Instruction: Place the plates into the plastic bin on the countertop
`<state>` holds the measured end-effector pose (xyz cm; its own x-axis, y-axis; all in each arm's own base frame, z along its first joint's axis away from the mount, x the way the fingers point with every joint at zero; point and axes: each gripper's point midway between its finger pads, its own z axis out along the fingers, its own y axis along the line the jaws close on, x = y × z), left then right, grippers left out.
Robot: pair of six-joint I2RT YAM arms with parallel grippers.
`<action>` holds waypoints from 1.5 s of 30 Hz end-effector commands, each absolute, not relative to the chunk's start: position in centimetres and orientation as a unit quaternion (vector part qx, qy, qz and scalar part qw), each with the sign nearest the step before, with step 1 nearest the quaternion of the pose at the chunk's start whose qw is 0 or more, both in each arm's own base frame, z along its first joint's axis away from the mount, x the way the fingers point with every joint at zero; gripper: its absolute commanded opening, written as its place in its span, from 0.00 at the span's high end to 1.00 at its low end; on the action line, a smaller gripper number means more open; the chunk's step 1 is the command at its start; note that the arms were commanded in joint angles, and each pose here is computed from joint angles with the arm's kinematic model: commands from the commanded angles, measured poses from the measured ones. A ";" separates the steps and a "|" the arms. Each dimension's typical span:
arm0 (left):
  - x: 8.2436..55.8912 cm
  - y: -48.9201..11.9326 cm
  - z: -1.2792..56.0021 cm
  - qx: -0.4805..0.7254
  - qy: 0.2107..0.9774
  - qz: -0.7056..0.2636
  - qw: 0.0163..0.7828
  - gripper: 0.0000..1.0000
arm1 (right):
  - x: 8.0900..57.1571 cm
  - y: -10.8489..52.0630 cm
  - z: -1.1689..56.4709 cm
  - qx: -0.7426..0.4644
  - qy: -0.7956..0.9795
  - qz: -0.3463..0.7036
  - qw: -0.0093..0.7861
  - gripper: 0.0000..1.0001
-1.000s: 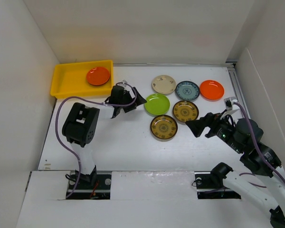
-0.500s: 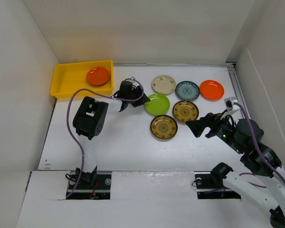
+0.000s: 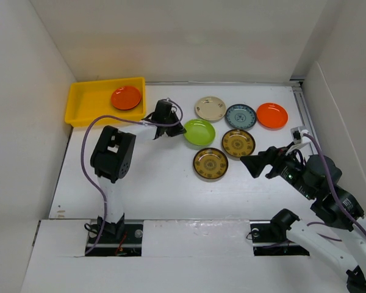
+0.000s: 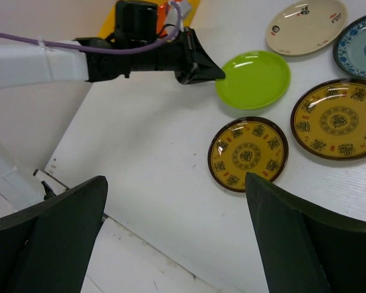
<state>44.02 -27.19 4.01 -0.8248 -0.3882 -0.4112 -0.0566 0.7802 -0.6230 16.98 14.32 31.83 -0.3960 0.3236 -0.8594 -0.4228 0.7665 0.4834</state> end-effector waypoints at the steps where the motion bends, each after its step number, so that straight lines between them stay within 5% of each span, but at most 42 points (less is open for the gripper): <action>1: 45.7 -22.8 11.7 -0.180 0.879 -0.270 0.348 1.00 | 16.8 14.0 33.4 -0.025 0.749 0.349 0.563 0.00; 11: 54.1 -6.5 20.3 -0.413 0.783 -0.190 0.424 1.00 | 16.8 14.0 33.4 -0.025 0.749 0.349 0.563 0.00; 16: 56.9 2.1 16.9 -0.491 0.764 -0.126 0.399 1.00 | 16.5 13.8 33.1 -0.028 0.749 0.346 0.565 0.00; 26: 59.2 7.5 16.0 -0.497 0.763 -0.086 0.405 1.00 | 16.4 13.4 33.3 -0.028 0.751 0.339 0.567 0.00; 27: 59.2 7.4 16.0 -0.491 0.767 -0.089 0.403 0.88 | 16.6 13.5 33.1 -0.029 0.754 0.336 0.563 0.00; 28: 59.4 7.2 16.1 -0.489 0.767 -0.096 0.405 0.46 | 16.6 13.6 33.1 -0.029 0.754 0.336 0.563 0.00; 32: 58.4 6.7 17.8 -0.473 0.769 -0.108 0.417 0.00 | 16.6 14.0 33.6 -0.035 0.750 0.345 0.563 0.00; 38: 53.9 0.2 23.5 -0.373 0.792 -0.160 0.455 0.00 | 17.3 14.7 33.1 -0.039 0.754 0.346 0.557 0.00; 45: 43.5 -17.1 18.5 -0.207 0.854 -0.232 0.417 0.00 | 18.3 14.8 32.5 -0.029 0.758 0.334 0.560 0.00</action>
